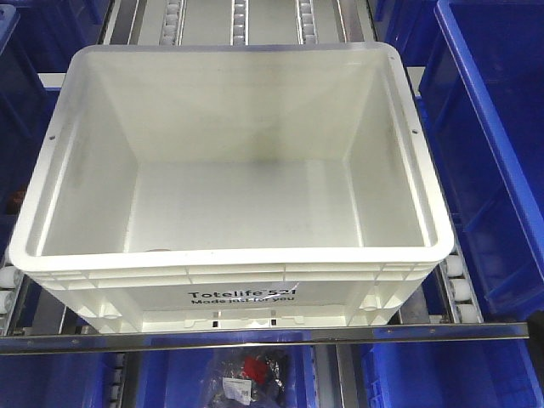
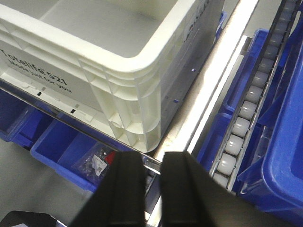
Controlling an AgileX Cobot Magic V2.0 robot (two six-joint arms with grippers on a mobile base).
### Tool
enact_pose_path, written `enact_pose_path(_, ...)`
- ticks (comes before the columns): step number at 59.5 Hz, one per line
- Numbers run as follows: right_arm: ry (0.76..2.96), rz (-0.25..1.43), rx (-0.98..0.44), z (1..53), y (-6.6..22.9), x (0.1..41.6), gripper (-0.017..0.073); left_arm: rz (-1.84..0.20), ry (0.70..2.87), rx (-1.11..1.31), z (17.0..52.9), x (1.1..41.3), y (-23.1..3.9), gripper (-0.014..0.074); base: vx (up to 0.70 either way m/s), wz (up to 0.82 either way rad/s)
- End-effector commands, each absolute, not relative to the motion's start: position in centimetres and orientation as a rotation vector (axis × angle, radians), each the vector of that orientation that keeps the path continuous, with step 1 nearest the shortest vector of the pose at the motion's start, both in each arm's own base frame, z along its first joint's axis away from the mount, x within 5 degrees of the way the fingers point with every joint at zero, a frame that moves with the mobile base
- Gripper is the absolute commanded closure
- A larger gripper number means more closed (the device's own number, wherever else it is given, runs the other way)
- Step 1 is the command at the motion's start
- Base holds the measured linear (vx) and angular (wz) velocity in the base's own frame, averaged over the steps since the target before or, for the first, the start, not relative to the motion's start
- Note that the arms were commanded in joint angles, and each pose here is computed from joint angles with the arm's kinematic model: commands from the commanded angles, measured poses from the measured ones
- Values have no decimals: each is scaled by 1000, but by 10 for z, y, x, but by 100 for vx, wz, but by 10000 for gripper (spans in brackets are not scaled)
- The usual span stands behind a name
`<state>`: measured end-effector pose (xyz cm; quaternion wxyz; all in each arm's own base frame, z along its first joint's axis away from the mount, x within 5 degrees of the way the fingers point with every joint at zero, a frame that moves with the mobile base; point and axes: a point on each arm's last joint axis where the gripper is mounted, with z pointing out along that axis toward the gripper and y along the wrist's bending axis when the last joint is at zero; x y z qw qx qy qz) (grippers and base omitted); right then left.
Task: Place moving items into box and shelve
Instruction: 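Open both grippers and pull them back from the tote rims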
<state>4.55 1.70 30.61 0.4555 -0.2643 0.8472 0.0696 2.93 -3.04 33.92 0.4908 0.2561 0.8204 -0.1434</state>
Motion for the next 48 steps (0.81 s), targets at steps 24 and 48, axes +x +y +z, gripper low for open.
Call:
enact_pose_path(24,2031,173,-651,317,18,48,575,-377,1924,574,351,32,-32,558,0,0)
enact_pose_path(48,2031,173,-651,317,18,48,575,-70,1611,239,300,30,-11,558,0,0)
